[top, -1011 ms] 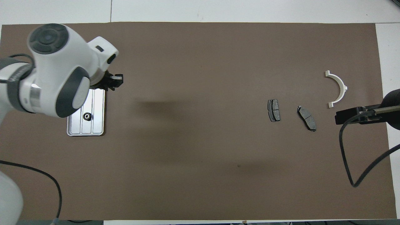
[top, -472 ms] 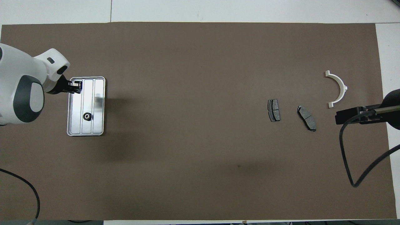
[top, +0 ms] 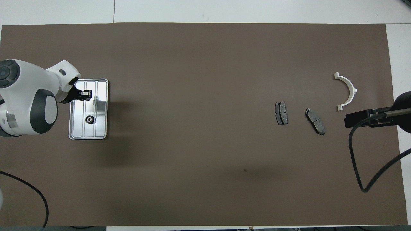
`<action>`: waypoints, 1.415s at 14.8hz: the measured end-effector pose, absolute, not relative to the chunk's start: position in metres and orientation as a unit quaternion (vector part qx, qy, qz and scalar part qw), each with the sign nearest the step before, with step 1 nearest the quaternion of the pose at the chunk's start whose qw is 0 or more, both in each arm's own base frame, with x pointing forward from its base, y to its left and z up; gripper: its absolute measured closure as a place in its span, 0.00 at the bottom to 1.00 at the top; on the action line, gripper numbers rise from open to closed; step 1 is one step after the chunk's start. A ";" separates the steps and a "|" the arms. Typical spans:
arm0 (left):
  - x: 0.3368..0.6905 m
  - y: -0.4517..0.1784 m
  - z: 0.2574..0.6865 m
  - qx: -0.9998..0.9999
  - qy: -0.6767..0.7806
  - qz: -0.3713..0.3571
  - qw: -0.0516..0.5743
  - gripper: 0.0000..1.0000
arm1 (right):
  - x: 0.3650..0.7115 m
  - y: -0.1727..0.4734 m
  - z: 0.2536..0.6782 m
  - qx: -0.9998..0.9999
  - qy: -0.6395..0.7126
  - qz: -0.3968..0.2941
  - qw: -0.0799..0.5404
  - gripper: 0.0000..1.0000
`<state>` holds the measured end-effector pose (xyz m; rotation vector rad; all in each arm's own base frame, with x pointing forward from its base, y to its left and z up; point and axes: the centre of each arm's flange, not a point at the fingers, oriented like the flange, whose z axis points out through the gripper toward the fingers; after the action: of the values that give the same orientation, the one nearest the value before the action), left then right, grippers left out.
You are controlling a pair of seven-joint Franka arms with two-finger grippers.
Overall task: Pick bearing gear from pile to tray
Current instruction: 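Lower the second bearing into the tray and open the left gripper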
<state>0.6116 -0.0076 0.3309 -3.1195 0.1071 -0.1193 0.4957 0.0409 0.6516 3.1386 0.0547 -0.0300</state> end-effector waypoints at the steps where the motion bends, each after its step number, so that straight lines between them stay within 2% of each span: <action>1: 0.611 -0.008 0.325 -0.998 0.034 -0.042 0.009 0.81 | 0.497 0.040 0.652 1.000 0.017 -0.005 0.001 0.00; 21: 0.603 -0.001 0.300 -0.998 0.029 -0.048 0.008 0.81 | 0.505 0.034 0.648 1.000 0.011 0.004 0.000 0.00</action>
<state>0.6030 -0.0013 0.2999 -3.1212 0.0915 -0.1497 0.5048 0.0344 0.6479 3.1419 0.0339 0.0121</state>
